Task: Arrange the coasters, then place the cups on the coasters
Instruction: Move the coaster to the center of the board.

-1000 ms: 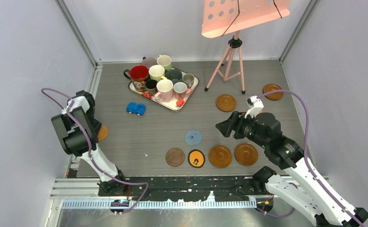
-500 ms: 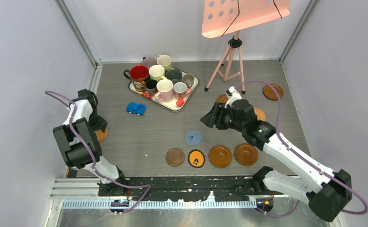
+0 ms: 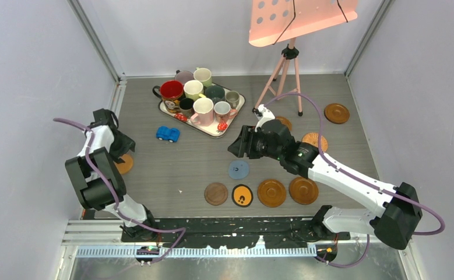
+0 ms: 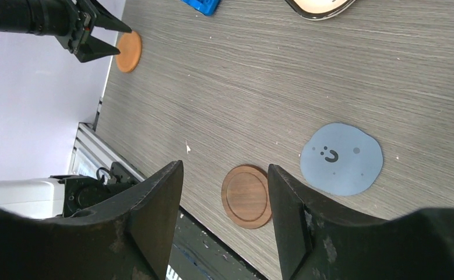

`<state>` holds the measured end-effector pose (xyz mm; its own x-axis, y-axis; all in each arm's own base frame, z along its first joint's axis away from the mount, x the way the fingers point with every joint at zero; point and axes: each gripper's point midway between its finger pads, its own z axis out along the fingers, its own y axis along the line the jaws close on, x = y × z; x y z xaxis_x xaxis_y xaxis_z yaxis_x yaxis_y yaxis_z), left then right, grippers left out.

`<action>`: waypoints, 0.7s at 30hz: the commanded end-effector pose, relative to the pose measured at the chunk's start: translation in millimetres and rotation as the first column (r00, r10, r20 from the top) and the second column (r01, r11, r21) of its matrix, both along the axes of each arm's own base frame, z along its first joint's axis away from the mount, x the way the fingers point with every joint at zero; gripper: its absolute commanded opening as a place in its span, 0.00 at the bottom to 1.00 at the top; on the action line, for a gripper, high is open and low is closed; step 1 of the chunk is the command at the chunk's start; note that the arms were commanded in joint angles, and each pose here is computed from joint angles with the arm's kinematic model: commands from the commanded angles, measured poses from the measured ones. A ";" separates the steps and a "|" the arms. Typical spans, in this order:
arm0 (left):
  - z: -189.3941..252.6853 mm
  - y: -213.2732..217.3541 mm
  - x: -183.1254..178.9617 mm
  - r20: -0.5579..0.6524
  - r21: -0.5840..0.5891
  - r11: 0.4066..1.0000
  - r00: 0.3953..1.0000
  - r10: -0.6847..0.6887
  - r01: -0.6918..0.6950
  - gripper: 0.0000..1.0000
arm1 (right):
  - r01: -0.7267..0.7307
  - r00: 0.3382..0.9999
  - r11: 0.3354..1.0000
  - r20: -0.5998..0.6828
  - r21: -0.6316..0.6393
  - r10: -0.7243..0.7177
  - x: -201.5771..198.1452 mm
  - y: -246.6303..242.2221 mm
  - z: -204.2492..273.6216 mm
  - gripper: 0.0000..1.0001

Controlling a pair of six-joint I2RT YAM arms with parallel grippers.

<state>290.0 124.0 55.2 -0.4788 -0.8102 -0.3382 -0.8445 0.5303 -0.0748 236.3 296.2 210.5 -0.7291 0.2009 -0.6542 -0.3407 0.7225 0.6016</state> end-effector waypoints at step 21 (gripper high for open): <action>-16.7 -14.4 47.8 0.264 -0.325 0.929 0.926 0.271 -0.180 0.67 | 0.109 0.992 0.994 0.066 -0.023 -0.107 5.2 -16.5 36.9 0.62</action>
<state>334.9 120.0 38.2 -0.2258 -0.9501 -0.2151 -0.8596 0.2982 -0.4149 237.8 282.7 215.0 -0.7098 0.2036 -0.6744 -0.2878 0.7899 0.5415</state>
